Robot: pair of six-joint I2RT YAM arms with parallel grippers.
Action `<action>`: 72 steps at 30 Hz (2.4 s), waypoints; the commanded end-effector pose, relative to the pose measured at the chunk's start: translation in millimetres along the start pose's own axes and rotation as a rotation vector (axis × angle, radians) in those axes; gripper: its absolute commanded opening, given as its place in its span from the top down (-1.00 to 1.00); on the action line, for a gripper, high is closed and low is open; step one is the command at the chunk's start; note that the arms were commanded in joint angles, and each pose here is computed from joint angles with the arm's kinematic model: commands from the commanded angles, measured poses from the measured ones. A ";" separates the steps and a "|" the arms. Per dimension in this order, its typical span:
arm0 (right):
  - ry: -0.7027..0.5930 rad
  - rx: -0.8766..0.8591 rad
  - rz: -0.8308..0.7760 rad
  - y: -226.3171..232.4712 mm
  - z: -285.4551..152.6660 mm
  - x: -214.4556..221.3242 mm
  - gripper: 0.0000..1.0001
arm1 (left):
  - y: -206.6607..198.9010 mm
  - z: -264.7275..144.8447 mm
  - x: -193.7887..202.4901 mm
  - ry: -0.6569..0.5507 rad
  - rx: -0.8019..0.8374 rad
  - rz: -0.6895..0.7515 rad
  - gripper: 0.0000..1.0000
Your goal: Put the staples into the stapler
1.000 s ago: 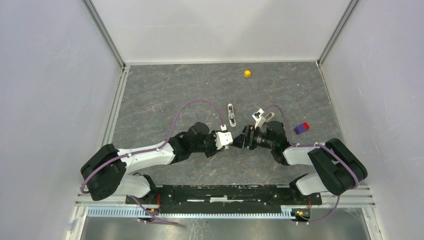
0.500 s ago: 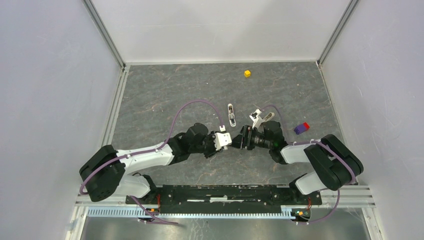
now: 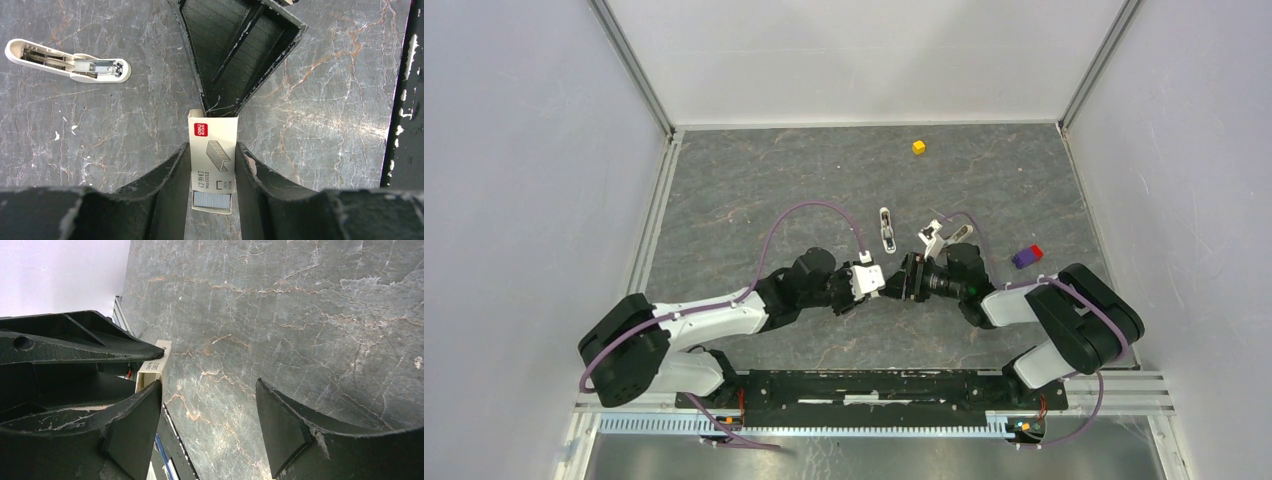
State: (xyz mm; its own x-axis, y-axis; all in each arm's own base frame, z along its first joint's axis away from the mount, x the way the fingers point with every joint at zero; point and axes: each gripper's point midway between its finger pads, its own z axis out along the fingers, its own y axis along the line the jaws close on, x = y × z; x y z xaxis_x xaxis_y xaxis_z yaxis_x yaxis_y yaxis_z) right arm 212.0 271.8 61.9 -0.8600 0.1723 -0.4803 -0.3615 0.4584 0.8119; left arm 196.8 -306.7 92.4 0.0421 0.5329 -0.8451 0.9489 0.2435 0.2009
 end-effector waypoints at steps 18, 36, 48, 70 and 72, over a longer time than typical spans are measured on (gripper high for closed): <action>-0.051 0.038 -0.100 2.0 -6.8 -30.9 -0.33 | 11.3 2.1 2.4 0.081 -0.021 0.032 0.14; -0.048 -0.142 -0.075 48.9 -3.6 -24.6 0.26 | 11.2 8.3 -0.4 0.074 -0.014 0.020 0.14; -0.020 -0.130 -0.053 45.0 3.8 -17.3 0.38 | 10.9 6.4 0.3 0.068 -0.018 0.024 0.14; 0.019 -0.173 -0.029 49.6 13.3 -6.1 1.00 | 16.1 -8.2 6.6 0.150 -0.016 0.118 -0.09; 0.016 -0.179 -0.027 50.4 12.1 -6.8 1.00 | 16.8 -12.7 12.0 0.183 -0.013 0.135 -0.18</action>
State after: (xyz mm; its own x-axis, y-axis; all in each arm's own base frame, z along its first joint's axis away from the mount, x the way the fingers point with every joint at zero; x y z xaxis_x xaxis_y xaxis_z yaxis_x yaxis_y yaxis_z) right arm 202.2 299.1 86.0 -0.8759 0.1404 -0.4616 -0.3904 0.3558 0.8491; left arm 202.1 -290.7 71.7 0.0203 0.6739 -0.7386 0.9496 0.2181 0.2252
